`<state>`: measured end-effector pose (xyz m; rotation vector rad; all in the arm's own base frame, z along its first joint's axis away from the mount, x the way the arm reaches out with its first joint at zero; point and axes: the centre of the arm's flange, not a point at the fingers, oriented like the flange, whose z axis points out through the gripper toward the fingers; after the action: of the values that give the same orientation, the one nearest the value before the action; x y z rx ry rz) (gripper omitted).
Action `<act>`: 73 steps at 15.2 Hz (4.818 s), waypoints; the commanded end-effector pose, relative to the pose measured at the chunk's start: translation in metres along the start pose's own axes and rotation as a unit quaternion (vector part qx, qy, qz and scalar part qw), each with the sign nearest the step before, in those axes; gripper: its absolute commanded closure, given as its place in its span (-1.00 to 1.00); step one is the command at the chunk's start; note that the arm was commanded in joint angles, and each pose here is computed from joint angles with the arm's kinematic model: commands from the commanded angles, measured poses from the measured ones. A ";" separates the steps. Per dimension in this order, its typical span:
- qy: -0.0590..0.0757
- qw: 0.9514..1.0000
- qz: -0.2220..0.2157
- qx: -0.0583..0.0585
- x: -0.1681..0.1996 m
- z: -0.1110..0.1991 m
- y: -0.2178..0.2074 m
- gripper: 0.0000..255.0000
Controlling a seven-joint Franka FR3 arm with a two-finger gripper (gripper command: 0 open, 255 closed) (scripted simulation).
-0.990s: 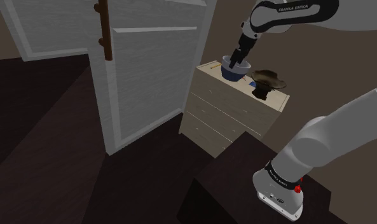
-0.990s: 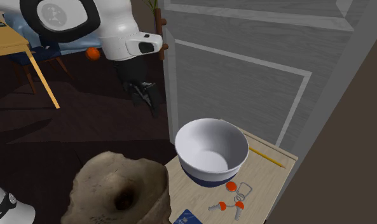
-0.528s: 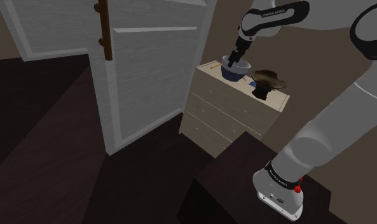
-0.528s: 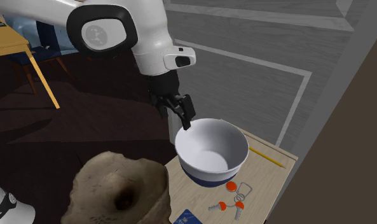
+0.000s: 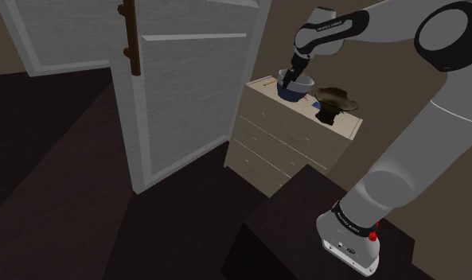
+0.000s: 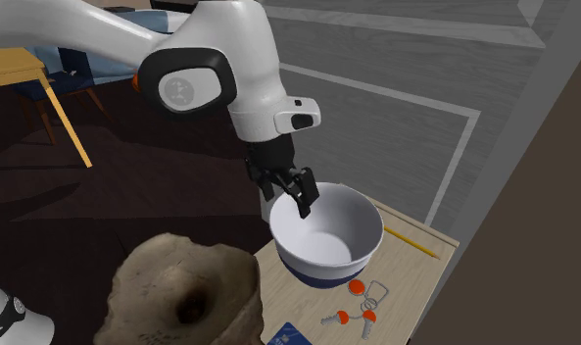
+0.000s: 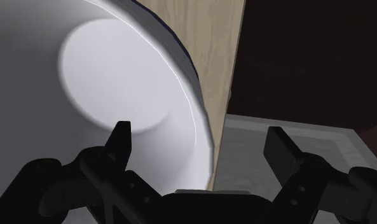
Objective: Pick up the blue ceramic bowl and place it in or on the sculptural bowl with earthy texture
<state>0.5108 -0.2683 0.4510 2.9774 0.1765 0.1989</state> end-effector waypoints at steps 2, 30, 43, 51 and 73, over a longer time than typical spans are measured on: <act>0.000 1.000 0.000 0.000 0.000 0.007 0.001 -1.00; 0.000 1.000 0.000 0.000 0.008 -0.055 0.011 1.00; 0.000 1.000 0.000 0.000 0.016 -0.122 0.022 1.00; 0.000 1.000 0.000 0.000 0.021 -0.163 0.028 1.00; 0.000 1.000 0.000 0.000 -0.135 -0.254 0.004 1.00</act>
<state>0.3575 -0.2535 0.6856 2.9779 0.1758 0.1990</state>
